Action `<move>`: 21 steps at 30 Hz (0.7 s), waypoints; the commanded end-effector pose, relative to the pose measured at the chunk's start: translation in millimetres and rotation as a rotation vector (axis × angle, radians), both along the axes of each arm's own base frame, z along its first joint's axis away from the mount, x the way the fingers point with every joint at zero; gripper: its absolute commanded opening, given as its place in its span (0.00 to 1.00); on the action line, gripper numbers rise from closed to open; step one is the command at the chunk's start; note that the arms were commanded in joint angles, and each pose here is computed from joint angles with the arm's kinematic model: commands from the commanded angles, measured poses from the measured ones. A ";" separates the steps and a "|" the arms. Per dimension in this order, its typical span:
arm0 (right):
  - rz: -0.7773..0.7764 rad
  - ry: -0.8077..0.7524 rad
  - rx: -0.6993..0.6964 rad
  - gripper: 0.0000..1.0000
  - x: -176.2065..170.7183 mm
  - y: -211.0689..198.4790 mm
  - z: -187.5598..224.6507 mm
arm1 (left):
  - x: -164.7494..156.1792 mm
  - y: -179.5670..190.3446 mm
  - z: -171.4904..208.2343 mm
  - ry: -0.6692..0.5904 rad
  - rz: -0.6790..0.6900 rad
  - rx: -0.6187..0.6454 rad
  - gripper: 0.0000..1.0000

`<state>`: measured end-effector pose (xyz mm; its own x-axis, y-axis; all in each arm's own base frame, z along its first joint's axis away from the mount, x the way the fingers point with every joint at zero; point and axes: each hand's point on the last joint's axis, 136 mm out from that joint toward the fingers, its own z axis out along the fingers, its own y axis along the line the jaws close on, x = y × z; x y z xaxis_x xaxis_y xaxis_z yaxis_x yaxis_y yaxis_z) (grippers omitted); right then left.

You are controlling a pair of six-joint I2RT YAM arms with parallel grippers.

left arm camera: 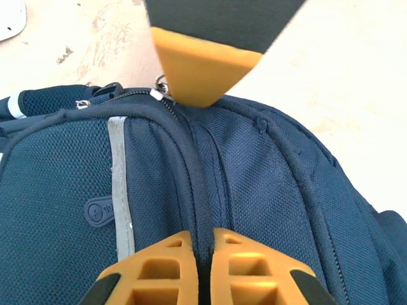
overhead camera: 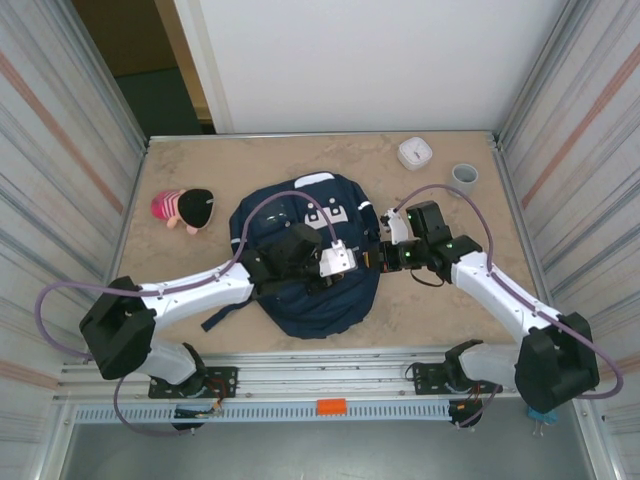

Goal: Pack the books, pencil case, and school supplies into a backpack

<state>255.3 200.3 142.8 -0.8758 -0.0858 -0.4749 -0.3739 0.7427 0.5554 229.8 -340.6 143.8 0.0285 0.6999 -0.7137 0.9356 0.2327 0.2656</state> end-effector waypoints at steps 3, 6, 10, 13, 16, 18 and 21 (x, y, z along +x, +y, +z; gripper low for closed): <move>-0.171 -0.104 -0.126 0.00 49.3 -36.8 0.9 | -32.5 32.6 -38.0 0.116 -0.115 0.190 0.00; -0.184 -0.106 -0.125 0.00 60.6 -34.4 -2.6 | -43.7 26.3 -37.4 0.148 -0.188 0.171 0.00; -0.263 -0.118 -0.177 0.00 76.4 -46.7 -6.2 | -46.6 24.2 -32.8 0.154 -0.206 0.156 0.00; -0.256 -0.119 -0.143 0.00 78.6 -42.8 -0.6 | -30.4 25.1 -25.7 0.129 -0.092 0.133 0.30; -0.252 -0.108 -0.128 0.39 71.6 -41.8 6.6 | -6.2 31.2 -9.3 0.132 0.128 0.075 0.64; -0.295 -0.124 -0.149 0.55 66.6 -51.8 16.4 | 5.3 38.5 1.9 0.171 0.265 0.018 0.73; -0.317 -0.178 -0.132 0.60 59.6 -57.3 41.5 | 6.2 48.2 16.9 0.266 0.378 -0.075 0.78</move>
<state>309.0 151.4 144.1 -0.8399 0.0599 -0.5394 -0.2046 0.8857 0.4168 230.1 -306.9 135.7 -0.2376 0.7015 -0.6718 0.9063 0.4089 0.1064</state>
